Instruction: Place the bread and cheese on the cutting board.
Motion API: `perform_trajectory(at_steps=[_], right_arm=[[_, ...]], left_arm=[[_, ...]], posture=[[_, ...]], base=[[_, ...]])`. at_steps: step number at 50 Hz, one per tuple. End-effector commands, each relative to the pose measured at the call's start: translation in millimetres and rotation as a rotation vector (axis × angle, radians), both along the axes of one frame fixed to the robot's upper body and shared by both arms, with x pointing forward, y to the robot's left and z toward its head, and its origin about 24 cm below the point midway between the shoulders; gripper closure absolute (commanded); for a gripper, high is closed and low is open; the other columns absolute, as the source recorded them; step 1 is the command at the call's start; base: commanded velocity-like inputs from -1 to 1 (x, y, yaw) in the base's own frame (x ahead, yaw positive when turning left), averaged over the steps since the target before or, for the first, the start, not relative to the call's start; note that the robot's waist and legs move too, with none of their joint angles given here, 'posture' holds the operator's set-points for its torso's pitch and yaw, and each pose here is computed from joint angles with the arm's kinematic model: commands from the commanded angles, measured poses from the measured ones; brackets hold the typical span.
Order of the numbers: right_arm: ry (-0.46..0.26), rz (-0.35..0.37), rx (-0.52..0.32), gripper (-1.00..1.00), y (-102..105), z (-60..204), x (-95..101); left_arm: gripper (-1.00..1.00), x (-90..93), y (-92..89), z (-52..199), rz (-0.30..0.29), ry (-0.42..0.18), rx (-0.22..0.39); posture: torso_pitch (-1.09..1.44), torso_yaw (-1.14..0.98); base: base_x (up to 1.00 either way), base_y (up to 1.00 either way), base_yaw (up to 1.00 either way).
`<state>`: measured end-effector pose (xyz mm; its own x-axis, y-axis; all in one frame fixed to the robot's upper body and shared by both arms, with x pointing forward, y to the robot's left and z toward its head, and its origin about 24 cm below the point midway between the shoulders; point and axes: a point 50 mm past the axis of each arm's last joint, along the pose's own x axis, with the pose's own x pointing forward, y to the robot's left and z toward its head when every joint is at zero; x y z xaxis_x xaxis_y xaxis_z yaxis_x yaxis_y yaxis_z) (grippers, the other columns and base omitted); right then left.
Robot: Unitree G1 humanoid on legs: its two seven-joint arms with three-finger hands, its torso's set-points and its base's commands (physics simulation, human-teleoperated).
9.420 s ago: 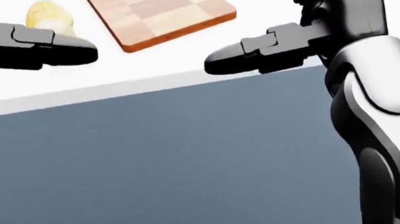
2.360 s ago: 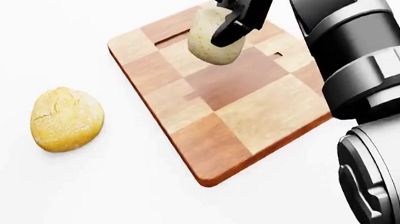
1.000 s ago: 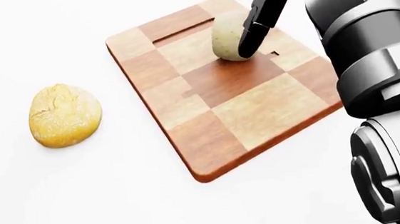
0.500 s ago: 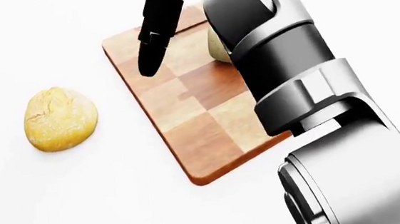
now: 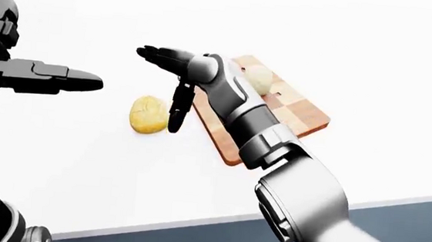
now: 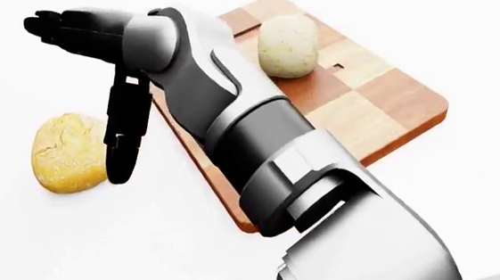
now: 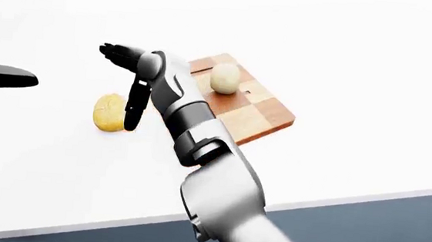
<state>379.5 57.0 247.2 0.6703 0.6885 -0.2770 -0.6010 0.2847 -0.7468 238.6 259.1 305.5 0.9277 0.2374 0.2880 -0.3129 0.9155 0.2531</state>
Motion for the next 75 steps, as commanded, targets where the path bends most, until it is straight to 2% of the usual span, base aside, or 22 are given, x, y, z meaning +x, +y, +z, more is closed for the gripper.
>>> perform_trajectory(at_steps=[1, 11, 29, 47, 52, 59, 61, 63, 64, 67, 71, 73, 75], right_arm=[[-0.096, 0.015, 0.031, -1.00, 4.1, 21.8, -3.0], [-0.055, 0.032, 0.014, -1.00, 13.3, -1.5, -6.1], [0.005, 0.062, 0.006, -0.97, 26.0, -27.0, -14.2], [-0.011, 0.059, 0.008, -0.44, 26.3, -26.2, -14.0], [-0.021, 0.079, -0.018, -0.42, 28.6, -30.4, -16.4], [-0.087, 0.115, -0.091, -0.38, 29.3, -35.6, -18.5], [-0.159, 0.149, -0.174, -0.34, 29.7, -44.3, -20.6], [-0.180, 0.173, -0.200, -0.30, 33.1, -50.4, -24.6], [-0.221, 0.174, -0.202, -0.26, 34.5, -48.7, -25.3], [-0.275, 0.185, -0.215, -0.07, 34.6, -42.6, -24.7], [-0.307, 0.178, -0.207, 0.18, 33.9, -34.2, -23.0], [-0.302, 0.177, -0.198, 0.22, 34.4, -35.0, -23.4], [-0.296, 0.176, -0.191, 0.36, 34.9, -37.7, -24.1]], left_arm=[[-1.00, -7.3, 0.0, 11.9, 0.010, -0.068, 0.025], [-1.00, -11.1, 2.0, 9.7, 0.017, -0.066, 0.023], [-1.00, -10.3, 1.9, 7.1, 0.015, -0.061, 0.021], [-1.00, -11.5, 3.9, 6.5, 0.018, -0.060, 0.021], [-1.00, -11.6, 4.0, 6.9, 0.020, -0.061, 0.021], [-1.00, -12.7, 6.3, 7.5, 0.027, -0.062, 0.023], [-1.00, -12.9, 6.7, 7.2, 0.029, -0.063, 0.019], [-1.00, -12.8, 5.9, 7.0, 0.026, -0.062, 0.021], [-1.00, -13.3, 5.9, 7.1, 0.027, -0.063, 0.019], [-1.00, -15.1, 6.7, 8.6, 0.029, -0.064, 0.021], [-1.00, -16.1, 7.5, 9.1, 0.034, -0.064, 0.021], [-1.00, -15.9, 7.1, 9.0, 0.033, -0.064, 0.022], [-1.00, -16.6, 7.9, 9.2, 0.036, -0.065, 0.021]], posture=[[0.00, 0.00], [0.00, 0.00], [0.00, 0.00], [0.00, 0.00], [0.00, 0.00], [0.00, 0.00], [0.00, 0.00], [0.00, 0.00], [0.00, 0.00], [0.00, 0.00], [0.00, 0.00], [0.00, 0.00], [0.00, 0.00]], base=[[0.00, 0.00, 0.00], [0.00, 0.00, 0.00], [0.00, 0.00, 0.00], [0.00, 0.00, 0.00], [0.00, 0.00, 0.00], [0.00, 0.00, 0.00], [0.00, 0.00, 0.00], [0.00, 0.00, 0.00], [0.00, 0.00, 0.00], [0.00, 0.00, 0.00], [0.00, 0.00, 0.00], [0.00, 0.00, 0.00], [0.00, 0.00, 0.00]])
